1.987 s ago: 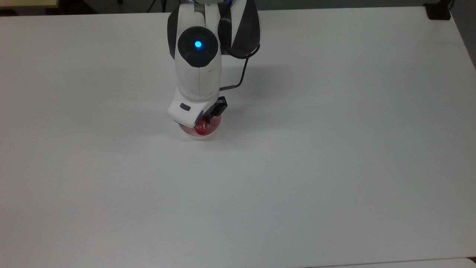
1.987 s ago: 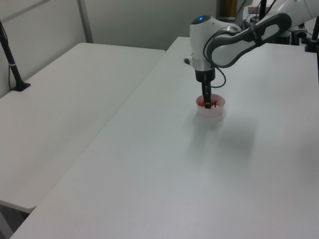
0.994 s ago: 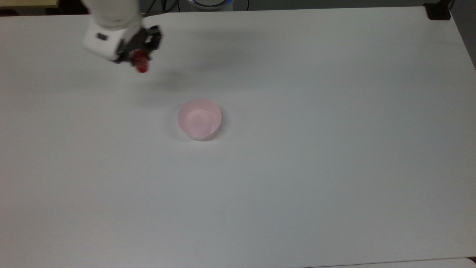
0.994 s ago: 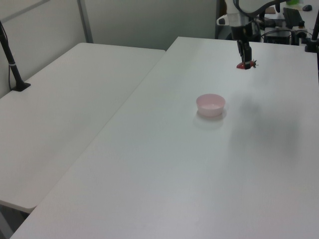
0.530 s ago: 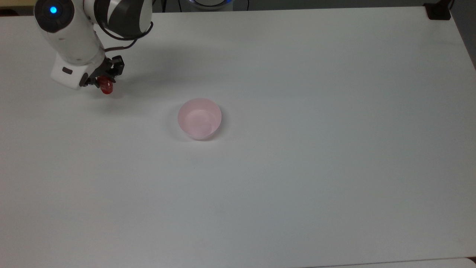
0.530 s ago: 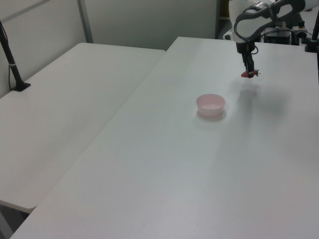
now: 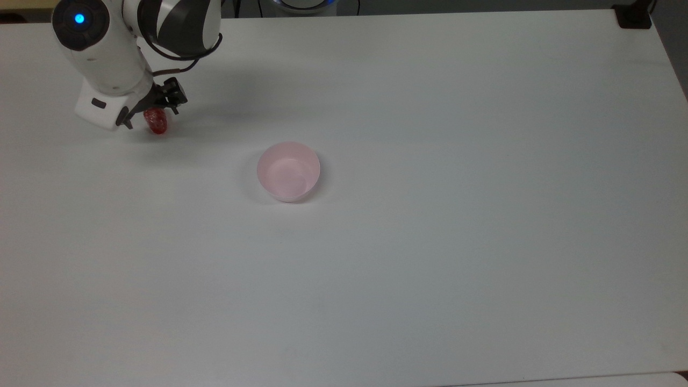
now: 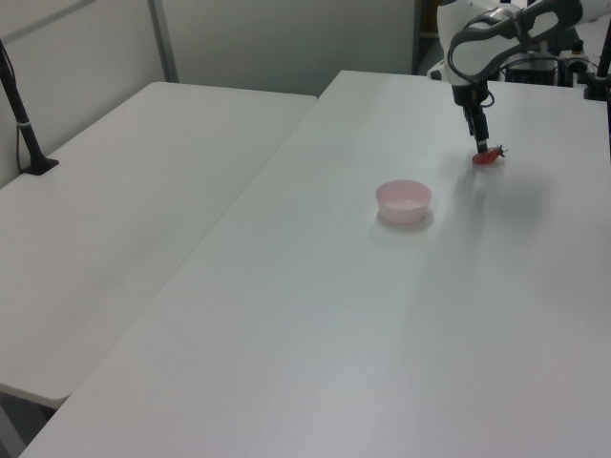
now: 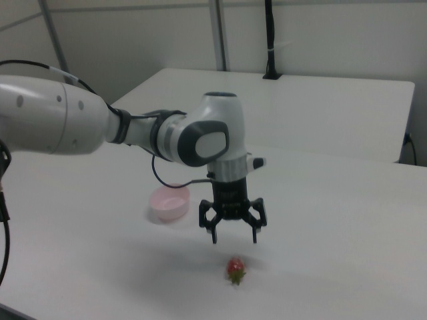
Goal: Pick up strawberry from bowl
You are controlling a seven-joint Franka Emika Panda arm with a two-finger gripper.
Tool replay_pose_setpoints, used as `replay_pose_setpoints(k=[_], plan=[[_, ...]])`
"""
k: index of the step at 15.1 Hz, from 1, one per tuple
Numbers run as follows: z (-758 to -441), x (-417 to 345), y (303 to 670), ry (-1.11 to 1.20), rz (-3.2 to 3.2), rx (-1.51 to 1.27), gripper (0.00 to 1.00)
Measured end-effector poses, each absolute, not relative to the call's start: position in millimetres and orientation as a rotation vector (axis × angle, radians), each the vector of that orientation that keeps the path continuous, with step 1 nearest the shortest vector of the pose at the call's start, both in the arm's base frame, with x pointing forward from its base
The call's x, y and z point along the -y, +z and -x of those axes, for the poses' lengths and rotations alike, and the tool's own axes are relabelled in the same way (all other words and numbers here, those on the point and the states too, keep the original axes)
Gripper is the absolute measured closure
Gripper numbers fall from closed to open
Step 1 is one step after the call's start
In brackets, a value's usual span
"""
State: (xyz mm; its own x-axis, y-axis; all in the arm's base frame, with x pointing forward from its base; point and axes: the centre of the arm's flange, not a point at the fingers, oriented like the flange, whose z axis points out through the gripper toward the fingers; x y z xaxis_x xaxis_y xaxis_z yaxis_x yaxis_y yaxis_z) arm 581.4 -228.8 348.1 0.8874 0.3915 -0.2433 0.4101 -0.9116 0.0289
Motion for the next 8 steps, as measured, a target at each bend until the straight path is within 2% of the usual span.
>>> replay_pose_setpoints(k=[3,8], plan=[[-584.5,215.4,405.6,-0.219,-2.97,-0.526,0.0],[-562.6,104.3,548.0,-0.051,-3.0,-0.397,0.0]])
